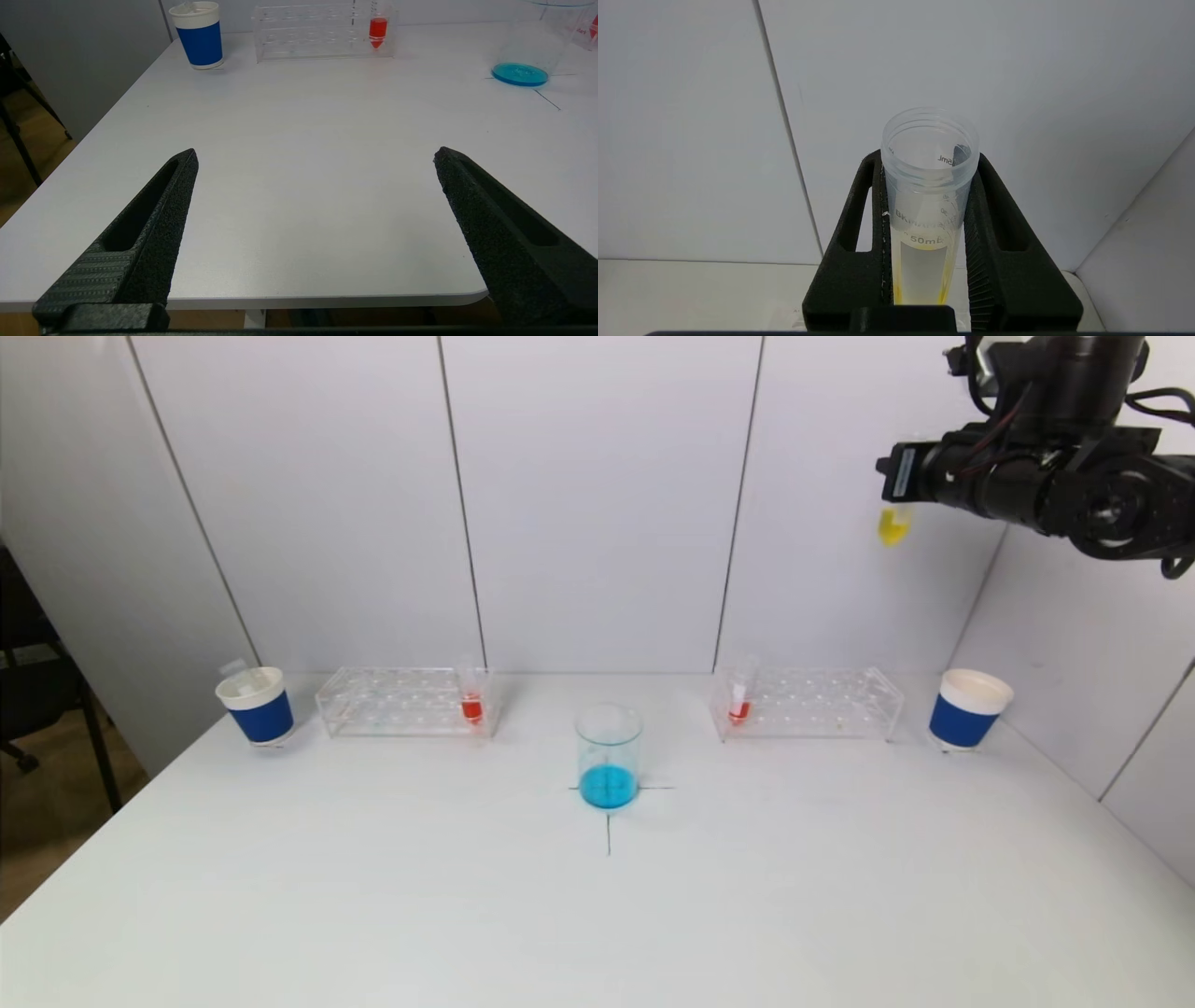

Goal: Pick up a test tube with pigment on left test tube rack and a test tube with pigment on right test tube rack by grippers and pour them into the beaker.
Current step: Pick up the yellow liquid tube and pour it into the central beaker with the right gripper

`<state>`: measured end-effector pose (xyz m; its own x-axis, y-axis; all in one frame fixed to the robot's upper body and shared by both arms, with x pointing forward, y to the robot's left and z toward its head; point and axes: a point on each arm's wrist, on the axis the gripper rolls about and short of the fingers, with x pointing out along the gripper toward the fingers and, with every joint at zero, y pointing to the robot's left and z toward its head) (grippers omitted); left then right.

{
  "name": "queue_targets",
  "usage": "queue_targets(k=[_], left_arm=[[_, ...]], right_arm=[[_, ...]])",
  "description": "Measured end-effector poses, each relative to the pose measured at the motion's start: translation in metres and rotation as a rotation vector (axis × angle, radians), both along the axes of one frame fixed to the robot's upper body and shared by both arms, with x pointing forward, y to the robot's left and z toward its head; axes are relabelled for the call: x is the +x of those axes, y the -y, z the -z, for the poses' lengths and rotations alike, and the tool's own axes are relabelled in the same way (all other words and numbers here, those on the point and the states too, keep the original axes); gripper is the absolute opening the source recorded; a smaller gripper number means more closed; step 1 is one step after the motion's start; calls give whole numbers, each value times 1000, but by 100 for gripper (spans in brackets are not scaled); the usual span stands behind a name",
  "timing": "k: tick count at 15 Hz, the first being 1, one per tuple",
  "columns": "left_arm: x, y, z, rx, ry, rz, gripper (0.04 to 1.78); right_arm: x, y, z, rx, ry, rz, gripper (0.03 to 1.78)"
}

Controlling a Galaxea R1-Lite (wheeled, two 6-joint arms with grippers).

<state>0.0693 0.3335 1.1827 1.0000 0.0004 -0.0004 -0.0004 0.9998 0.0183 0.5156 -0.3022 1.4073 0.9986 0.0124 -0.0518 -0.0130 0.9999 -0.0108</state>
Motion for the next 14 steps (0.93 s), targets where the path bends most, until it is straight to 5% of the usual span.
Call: queue_targets(k=[5,10,14], left_arm=[[0,0,0,0,0,-1,176],[0,0,0,0,0,-1,176],[0,0,0,0,0,-1,176]], right_arm=[[4,-7,-15,-45,40,-295,50],[-2,-27,-17,-200,103,-594,50],[-3,-56,-9,-364,165,-755,50]])
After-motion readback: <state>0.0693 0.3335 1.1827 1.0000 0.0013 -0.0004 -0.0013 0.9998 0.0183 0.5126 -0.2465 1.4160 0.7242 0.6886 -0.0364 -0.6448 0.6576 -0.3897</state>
